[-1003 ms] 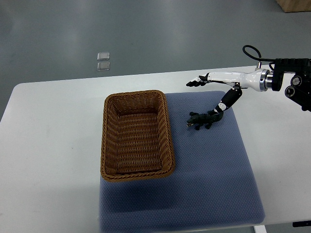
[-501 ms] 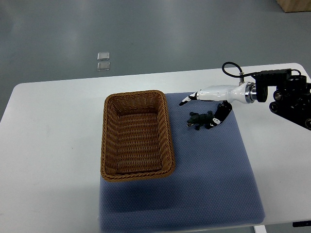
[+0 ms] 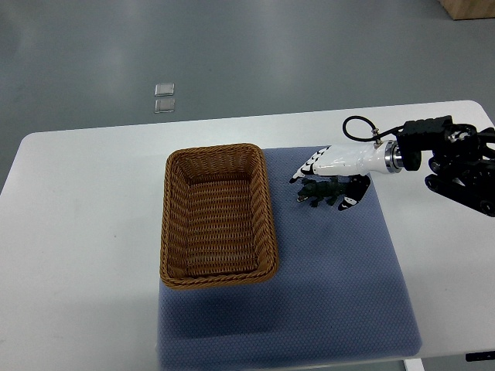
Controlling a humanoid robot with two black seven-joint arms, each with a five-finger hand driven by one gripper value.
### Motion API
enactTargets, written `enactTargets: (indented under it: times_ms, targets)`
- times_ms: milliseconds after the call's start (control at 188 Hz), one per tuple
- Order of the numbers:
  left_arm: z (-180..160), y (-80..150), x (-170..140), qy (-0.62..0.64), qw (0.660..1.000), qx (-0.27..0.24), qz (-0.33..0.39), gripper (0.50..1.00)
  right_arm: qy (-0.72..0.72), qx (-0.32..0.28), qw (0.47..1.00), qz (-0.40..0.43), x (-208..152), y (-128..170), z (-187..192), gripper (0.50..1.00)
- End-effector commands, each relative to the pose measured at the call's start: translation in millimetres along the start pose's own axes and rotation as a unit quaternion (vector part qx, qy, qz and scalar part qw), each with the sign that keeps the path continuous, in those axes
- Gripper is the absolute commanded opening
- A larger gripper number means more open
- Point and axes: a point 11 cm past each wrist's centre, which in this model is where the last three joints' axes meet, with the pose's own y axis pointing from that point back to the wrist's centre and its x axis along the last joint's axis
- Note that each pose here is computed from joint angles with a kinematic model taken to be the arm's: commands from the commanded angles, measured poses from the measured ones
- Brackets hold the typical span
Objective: Place crocodile in brown basket with right hand
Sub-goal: 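Close the right hand's fingers around the crocodile's body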
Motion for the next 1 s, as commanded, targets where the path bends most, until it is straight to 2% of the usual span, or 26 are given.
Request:
enactTargets:
  times_ms: [0,747,997]
  targets:
    - [0.0,0.0,0.0,0.0,1.0,0.0,0.0,1.0,0.02,-0.005,1.0,-0.003,-4.7,0.7,3.1,0.926]
    - [0.0,0.0,0.0,0.0,1.0,0.0,0.0,1.0,0.079,-0.006,0.997,-0.007,-0.2,-7.6,3.9,0.921]
    - [0.0,0.0,0.0,0.0,1.0,0.0,0.0,1.0,0.089,-0.003,0.996,-0.014,-3.4,-8.3,3.9,0.889]
